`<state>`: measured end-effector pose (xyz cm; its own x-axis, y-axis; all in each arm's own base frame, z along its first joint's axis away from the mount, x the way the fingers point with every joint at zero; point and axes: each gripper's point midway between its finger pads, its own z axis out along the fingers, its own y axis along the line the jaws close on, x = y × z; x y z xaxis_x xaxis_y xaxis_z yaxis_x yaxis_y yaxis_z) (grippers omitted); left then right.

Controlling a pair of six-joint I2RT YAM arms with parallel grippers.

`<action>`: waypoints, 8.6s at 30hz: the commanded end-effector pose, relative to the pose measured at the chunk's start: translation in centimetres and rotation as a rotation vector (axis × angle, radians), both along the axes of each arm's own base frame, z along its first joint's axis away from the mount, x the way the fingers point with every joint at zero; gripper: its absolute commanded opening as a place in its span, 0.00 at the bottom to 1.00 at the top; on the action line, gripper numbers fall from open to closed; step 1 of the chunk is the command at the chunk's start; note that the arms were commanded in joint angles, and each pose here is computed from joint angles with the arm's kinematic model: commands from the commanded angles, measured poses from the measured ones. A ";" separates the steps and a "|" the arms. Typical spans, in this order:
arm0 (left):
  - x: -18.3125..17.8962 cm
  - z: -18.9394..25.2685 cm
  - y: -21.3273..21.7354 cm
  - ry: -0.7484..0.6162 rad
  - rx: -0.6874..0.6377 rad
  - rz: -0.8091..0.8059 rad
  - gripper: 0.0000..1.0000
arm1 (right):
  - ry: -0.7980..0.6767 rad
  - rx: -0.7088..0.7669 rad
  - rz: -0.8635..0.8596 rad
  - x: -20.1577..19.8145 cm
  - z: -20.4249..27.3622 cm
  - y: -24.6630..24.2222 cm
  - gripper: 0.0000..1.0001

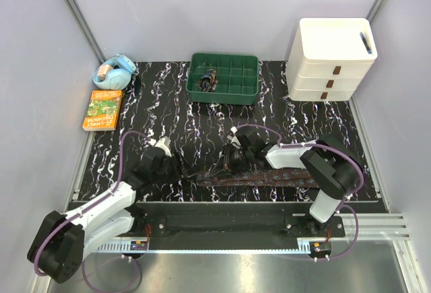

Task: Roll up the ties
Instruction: Roll the tie at the center of the board.

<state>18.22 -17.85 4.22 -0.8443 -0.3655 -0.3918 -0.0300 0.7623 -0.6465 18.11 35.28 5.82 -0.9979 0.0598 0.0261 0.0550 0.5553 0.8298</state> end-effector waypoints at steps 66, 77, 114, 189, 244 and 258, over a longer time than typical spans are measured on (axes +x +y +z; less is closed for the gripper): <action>-2.4 -3.9 -4.2 0.080 -0.219 -0.130 0.10 | -0.029 -0.094 -0.013 0.5 -4.6 -0.6 0.02; -0.7 -2.4 0.7 0.032 0.114 -0.018 0.00 | -0.064 -0.123 -0.012 0.7 -3.2 -1.1 0.14; 4.0 6.1 5.0 -0.129 1.147 0.015 0.00 | -0.140 -0.207 -0.035 1.8 -0.9 -4.0 0.21; 1.0 1.6 -7.1 -0.225 1.121 -0.341 0.72 | -0.143 -0.206 -0.233 5.5 1.2 -12.8 0.18; 3.4 1.3 3.4 -0.114 0.033 0.093 0.78 | -0.070 -0.021 0.063 2.7 -0.3 6.5 0.20; 3.1 0.3 2.1 -0.121 -0.029 0.038 0.69 | -0.055 -0.079 0.060 2.6 -2.7 5.8 0.18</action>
